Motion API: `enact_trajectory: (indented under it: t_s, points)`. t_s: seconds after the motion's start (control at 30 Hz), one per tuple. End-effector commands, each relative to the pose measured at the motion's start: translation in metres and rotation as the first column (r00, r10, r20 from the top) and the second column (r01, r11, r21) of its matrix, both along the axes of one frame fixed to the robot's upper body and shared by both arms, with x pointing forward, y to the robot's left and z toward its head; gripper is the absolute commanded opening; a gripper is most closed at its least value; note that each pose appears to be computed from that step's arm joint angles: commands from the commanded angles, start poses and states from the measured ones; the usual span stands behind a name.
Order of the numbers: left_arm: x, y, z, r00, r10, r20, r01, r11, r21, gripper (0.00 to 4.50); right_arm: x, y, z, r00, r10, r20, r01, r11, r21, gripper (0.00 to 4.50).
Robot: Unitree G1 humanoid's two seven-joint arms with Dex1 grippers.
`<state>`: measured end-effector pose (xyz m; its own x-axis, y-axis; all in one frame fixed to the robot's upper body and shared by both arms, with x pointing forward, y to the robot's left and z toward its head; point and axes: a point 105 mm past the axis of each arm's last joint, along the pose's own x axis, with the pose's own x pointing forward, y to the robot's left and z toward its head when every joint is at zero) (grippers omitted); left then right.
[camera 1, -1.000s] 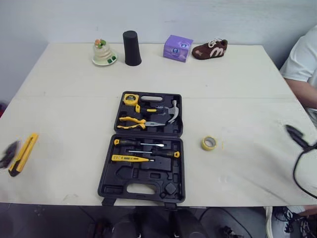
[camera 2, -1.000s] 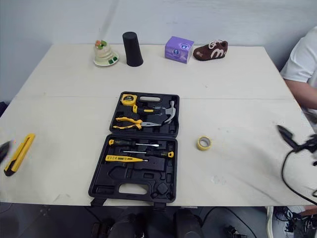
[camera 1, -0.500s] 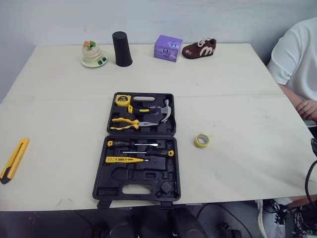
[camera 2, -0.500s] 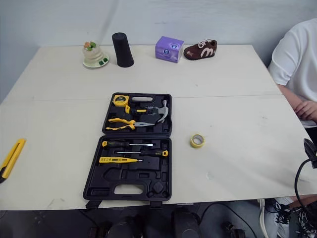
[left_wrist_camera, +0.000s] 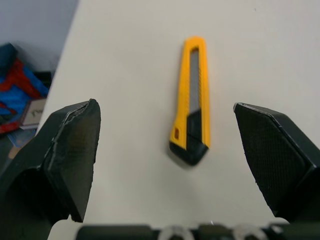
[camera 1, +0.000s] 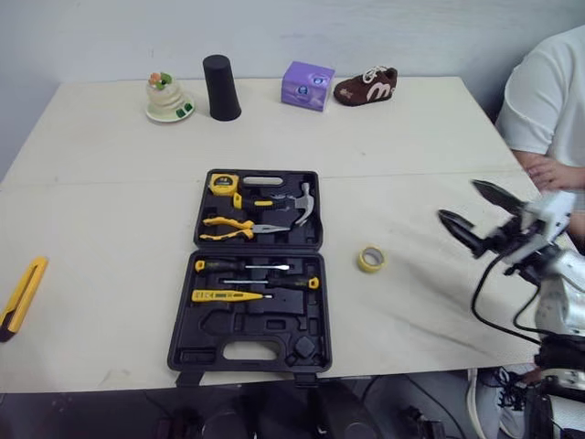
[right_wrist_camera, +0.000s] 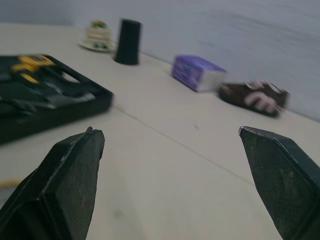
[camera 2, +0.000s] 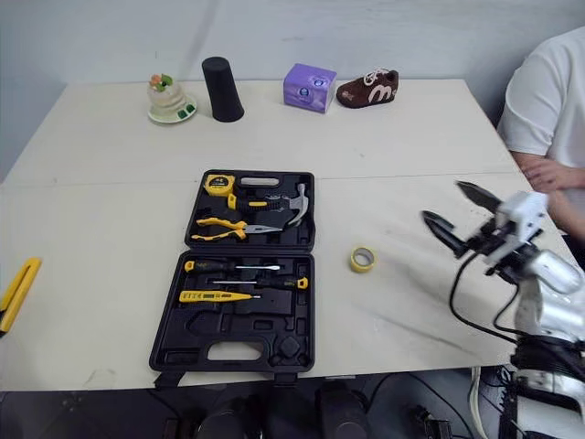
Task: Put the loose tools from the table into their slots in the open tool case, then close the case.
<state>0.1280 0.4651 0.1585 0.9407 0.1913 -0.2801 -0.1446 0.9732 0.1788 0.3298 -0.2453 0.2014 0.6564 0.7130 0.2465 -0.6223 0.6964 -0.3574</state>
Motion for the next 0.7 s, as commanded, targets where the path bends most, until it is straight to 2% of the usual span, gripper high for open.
enact_trajectory:
  t_s: [0.03,0.2,0.33,0.5,0.7]
  points:
    - [-0.003,-0.001,0.004,0.999,-0.023,-0.046,0.022,1.000,-0.014,4.45,-0.014,0.046,0.022,0.973,0.222,0.060,-0.220,0.975,-0.029,4.50]
    - [0.011,-0.004,-0.017,0.992,-0.024,-0.125,0.014,0.997,-0.082,4.45,-0.038,0.105,0.042,0.865,0.487,0.121,-0.482,0.873,-0.068,4.50]
    - [0.027,-0.009,-0.030,0.987,-0.042,-0.156,0.019,0.989,-0.144,4.45,-0.056,0.129,0.048,0.775,0.616,0.141,-0.606,0.788,-0.112,4.50]
    - [0.045,-0.005,-0.039,0.983,-0.021,-0.182,-0.002,0.992,-0.125,4.45,-0.070,0.139,0.044,0.716,0.686,0.130,-0.672,0.728,-0.138,4.50]
    - [0.059,-0.005,-0.048,0.981,-0.041,-0.190,0.013,0.990,-0.143,4.45,-0.076,0.146,0.036,0.694,0.711,0.113,-0.693,0.703,-0.162,4.50]
